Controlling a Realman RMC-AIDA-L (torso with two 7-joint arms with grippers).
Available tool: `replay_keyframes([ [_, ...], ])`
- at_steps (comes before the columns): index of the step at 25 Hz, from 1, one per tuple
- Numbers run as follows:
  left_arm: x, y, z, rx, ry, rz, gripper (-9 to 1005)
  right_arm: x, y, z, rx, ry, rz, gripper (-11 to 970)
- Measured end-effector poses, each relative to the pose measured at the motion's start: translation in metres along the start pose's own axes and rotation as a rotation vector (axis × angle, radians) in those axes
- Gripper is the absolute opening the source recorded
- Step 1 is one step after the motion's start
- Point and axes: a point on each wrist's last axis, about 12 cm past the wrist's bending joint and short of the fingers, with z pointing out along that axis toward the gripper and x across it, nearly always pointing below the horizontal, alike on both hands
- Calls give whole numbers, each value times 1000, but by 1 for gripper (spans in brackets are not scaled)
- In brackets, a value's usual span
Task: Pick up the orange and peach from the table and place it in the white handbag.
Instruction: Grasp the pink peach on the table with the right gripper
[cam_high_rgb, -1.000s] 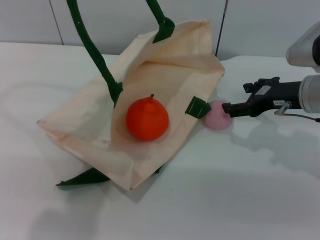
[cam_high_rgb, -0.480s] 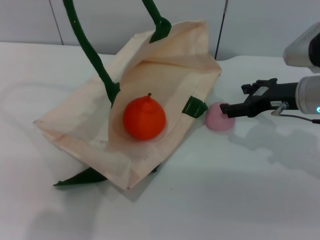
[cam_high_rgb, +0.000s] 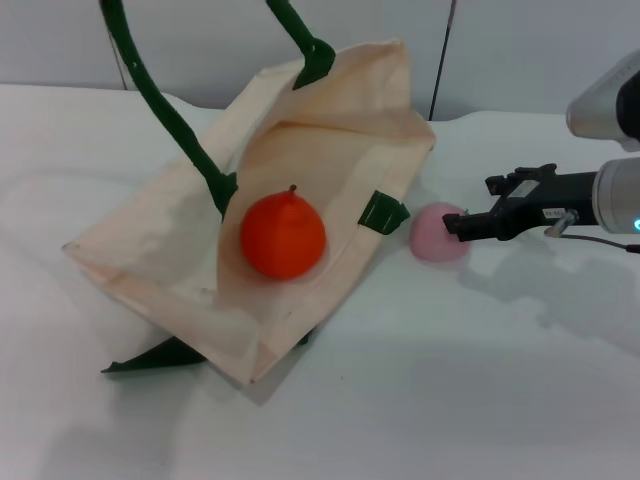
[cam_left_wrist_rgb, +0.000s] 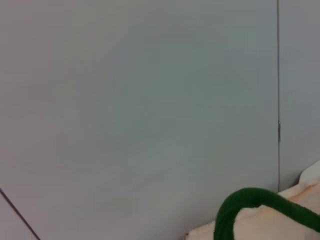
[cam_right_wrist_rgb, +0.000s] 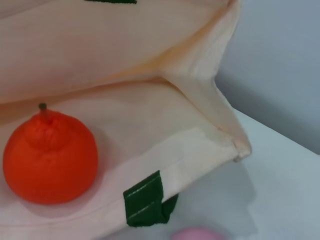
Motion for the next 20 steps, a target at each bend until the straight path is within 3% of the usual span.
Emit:
replay_keyframes([
  [20,13,7,-2,-18,62,-31,109,-2,2,2,-15,5,-3,816],
])
